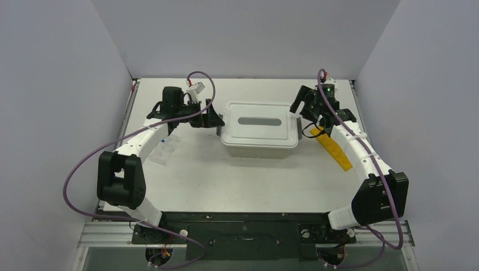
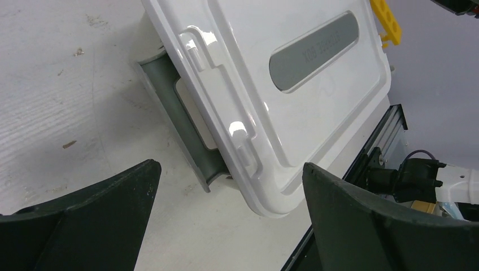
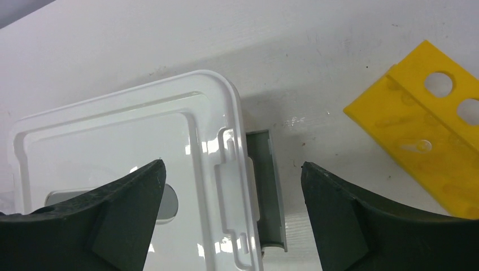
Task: Organize the chemistry lab equipment
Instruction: Close the lid of the storage box.
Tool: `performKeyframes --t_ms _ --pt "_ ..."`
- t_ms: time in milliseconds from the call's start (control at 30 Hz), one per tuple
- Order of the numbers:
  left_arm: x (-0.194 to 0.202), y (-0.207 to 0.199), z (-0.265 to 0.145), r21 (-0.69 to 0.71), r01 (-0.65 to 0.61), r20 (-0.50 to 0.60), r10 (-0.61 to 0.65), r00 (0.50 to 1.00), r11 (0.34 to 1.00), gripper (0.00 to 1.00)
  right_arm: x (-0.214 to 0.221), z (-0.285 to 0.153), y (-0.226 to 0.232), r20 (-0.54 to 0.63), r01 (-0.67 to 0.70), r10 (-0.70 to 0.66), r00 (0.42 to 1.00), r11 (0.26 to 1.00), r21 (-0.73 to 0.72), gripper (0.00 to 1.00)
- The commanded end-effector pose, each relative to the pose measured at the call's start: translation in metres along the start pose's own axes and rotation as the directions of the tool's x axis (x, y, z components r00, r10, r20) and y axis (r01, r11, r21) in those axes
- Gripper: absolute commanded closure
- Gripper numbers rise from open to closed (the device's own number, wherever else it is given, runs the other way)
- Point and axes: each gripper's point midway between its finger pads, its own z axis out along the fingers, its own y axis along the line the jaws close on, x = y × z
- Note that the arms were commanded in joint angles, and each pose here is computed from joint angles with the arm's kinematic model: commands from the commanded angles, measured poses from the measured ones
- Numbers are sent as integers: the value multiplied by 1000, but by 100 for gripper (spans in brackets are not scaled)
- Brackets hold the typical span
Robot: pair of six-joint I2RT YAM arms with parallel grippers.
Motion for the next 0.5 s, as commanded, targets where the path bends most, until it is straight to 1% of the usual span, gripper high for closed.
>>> performKeyframes --t_ms 0,233,367,467 --pt "-25 -11 6 99 3 101 -13 995 995 3 -19 -18 9 52 -67 73 996 991 -115 15" --pt "-21 -5 22 161 64 125 -85 989 985 3 -5 -17 19 5 -72 74 997 979 -190 14" --pt "-18 -3 32 200 117 103 -139 985 973 3 10 -4 16 -40 -80 74 996 980 -184 14" --pt "-13 2 37 211 131 95 -154 984 969 3 21 6 13 -66 -85 74 995 980 -179 18"
